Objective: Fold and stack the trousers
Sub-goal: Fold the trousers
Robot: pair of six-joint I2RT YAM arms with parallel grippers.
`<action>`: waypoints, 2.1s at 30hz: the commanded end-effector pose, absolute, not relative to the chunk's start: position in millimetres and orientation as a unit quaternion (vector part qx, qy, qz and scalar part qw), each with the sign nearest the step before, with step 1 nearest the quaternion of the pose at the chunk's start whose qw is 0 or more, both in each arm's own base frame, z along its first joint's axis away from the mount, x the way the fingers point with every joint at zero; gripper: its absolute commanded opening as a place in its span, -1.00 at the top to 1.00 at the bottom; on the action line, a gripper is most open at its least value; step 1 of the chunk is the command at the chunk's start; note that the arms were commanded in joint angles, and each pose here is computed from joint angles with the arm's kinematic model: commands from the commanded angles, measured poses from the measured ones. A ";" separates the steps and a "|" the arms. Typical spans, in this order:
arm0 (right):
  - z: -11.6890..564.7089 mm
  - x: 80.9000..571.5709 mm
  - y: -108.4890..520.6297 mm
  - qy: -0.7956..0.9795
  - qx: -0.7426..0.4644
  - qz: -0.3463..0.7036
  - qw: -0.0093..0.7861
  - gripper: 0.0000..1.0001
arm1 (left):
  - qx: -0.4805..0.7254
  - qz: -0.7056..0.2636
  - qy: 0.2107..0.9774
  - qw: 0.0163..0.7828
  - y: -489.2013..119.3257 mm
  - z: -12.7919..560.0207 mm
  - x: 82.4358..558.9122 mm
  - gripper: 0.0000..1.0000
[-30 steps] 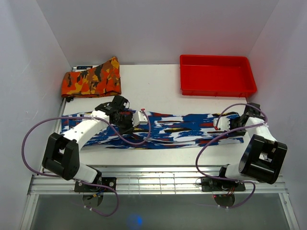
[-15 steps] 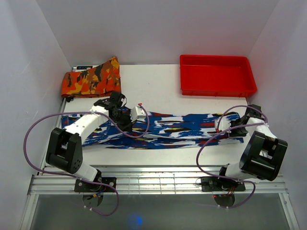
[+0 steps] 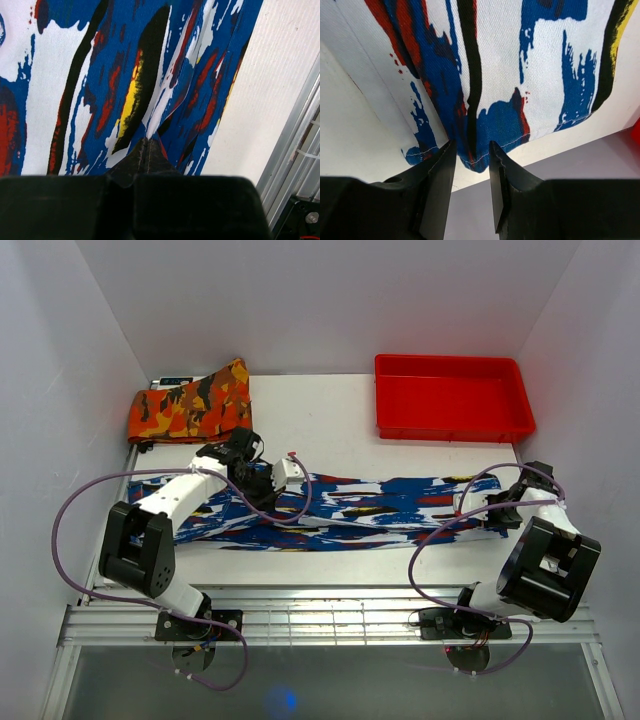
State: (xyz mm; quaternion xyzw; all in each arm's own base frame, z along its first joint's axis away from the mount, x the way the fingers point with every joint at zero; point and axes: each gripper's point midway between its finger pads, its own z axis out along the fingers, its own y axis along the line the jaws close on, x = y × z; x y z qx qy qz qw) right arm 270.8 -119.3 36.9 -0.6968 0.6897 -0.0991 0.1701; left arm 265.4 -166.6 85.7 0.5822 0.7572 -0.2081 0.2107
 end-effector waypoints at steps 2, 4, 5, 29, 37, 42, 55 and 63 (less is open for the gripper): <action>41.1 269.5 -117.0 0.657 -0.728 -0.099 0.168 0.23 | 0.584 -0.213 0.747 0.236 -169.7 99.0 278.3 1.00; 41.7 269.5 -118.3 0.654 -0.731 -0.101 0.168 0.23 | 0.583 -0.216 0.748 0.234 -169.1 97.8 278.7 1.00; 40.8 268.4 -119.2 0.652 -0.734 -0.101 0.164 0.22 | 0.582 -0.216 0.748 0.235 -169.1 98.4 279.7 1.00; 79.9 299.3 -124.7 0.643 -0.715 -0.171 0.215 0.85 | 0.558 -0.185 0.751 0.301 -148.8 138.1 305.5 1.00; 74.5 284.2 -113.1 0.636 -0.723 -0.166 0.214 0.85 | 0.565 -0.172 0.750 0.298 -132.2 139.2 295.2 1.00; 60.4 274.7 -111.0 0.639 -0.723 -0.159 0.206 0.85 | 0.564 -0.166 0.752 0.297 -121.6 136.6 289.7 1.00; 101.5 304.3 -113.0 0.637 -0.708 -0.185 0.243 0.85 | 0.532 -0.144 0.764 0.336 -113.3 146.1 313.9 1.00; 90.8 283.5 -104.0 0.634 -0.717 -0.173 0.234 0.85 | 0.527 -0.148 0.754 0.362 -104.7 167.5 315.7 1.00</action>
